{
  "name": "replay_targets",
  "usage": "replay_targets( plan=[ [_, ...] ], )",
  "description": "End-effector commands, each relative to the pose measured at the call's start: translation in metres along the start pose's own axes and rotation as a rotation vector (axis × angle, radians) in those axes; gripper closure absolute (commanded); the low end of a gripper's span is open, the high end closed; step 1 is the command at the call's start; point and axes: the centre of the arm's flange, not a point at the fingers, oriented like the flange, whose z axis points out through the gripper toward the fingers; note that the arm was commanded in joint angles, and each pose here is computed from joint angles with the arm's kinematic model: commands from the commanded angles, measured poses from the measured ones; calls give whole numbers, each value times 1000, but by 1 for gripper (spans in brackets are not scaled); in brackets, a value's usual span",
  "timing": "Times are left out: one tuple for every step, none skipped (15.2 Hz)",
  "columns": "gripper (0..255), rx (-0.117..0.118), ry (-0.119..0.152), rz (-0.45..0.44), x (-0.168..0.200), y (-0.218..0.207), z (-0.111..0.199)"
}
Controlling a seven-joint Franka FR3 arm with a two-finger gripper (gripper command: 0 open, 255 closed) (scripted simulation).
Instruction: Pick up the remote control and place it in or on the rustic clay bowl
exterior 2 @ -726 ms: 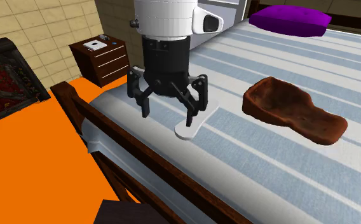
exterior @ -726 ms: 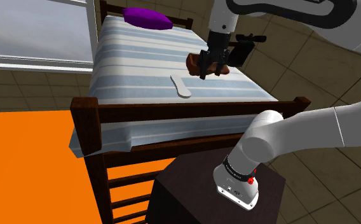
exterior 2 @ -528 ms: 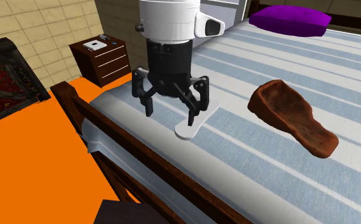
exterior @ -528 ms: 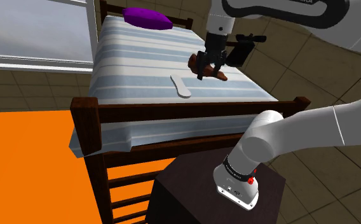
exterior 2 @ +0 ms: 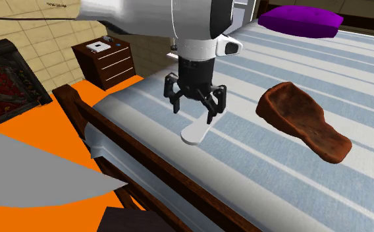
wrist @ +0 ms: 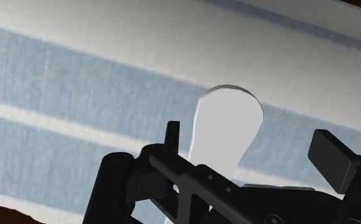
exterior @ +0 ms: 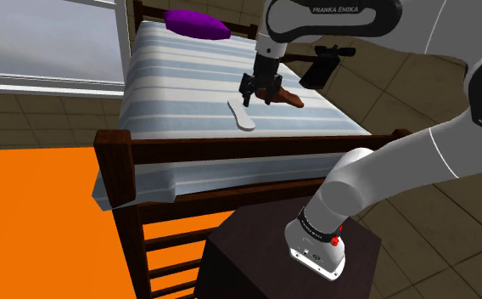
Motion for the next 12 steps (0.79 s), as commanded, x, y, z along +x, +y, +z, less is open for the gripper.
replay_targets(
  plan=[
    [0,6,20,36,23,2,11],
    [0,8,28,54,33,4,17],
    [0,11,36,72,44,6,22],
    [0,14,45,89,55,8,28],
    [0,16,53,107,65,10,33],
    [0,19,61,125,76,13,38],
    [0,22,70,142,87,15,43],
    [0,22,70,142,87,15,49],
    [0,22,70,142,87,15,54],
    [0,22,70,142,88,15,59],
    [0,22,70,142,88,15,65],
    [0,22,70,142,88,15,70]
  ],
)
